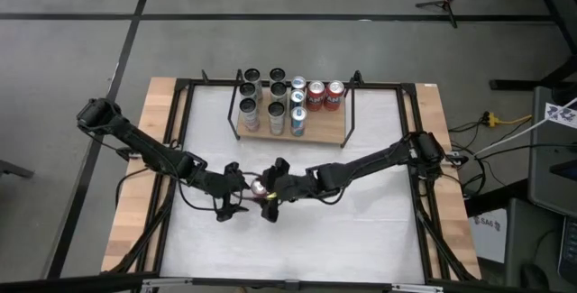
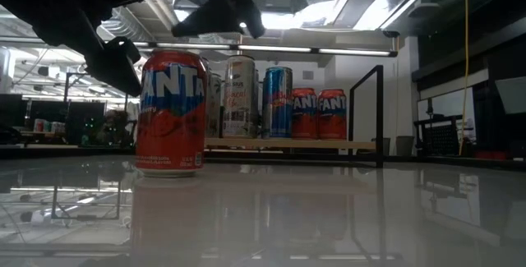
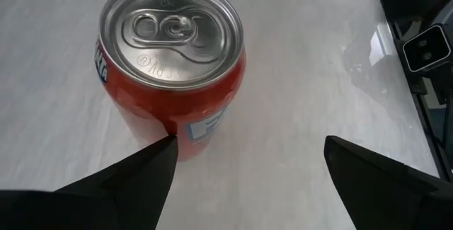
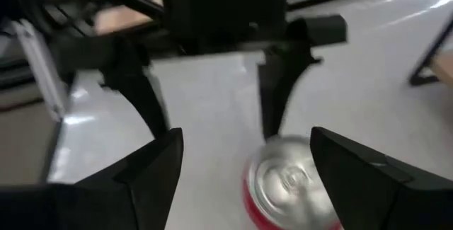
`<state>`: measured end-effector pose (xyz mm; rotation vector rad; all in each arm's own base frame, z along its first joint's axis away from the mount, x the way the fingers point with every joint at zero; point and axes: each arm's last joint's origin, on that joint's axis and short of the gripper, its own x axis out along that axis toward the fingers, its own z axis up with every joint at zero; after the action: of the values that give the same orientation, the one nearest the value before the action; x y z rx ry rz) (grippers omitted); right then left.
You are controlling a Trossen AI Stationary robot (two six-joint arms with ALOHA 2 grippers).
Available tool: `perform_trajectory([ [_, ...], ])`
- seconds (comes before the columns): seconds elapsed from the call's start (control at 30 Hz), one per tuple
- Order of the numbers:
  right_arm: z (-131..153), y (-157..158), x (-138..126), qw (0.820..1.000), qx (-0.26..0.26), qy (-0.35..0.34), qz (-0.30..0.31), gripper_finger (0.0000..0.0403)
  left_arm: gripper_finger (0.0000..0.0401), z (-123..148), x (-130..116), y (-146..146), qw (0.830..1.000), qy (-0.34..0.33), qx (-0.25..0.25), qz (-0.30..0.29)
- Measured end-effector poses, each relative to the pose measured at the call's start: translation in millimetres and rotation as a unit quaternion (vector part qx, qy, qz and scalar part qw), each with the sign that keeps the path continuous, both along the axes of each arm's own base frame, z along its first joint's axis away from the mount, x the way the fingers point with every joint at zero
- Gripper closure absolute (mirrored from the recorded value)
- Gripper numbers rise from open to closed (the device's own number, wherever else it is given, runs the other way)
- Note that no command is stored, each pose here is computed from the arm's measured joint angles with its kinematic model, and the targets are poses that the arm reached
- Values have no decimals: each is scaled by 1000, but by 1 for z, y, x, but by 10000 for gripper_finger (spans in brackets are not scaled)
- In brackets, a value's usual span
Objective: Place canned beverage on shelf
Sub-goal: Put the red soda can on the shelf
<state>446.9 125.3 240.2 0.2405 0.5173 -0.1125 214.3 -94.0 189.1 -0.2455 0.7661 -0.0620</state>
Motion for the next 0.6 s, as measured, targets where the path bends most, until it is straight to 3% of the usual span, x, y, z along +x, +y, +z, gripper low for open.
perform_trajectory([
  [0.2, 5, -3, 4, 999, 16, -28, 7, 100, 51, 0, 0, 0, 1000, 0, 1, 1],
  [0.6, -1, -4, 4, 1000, 2, -10, 5, 100, 51, 0, 0, 1, 1000, -6, 15, 17],
])
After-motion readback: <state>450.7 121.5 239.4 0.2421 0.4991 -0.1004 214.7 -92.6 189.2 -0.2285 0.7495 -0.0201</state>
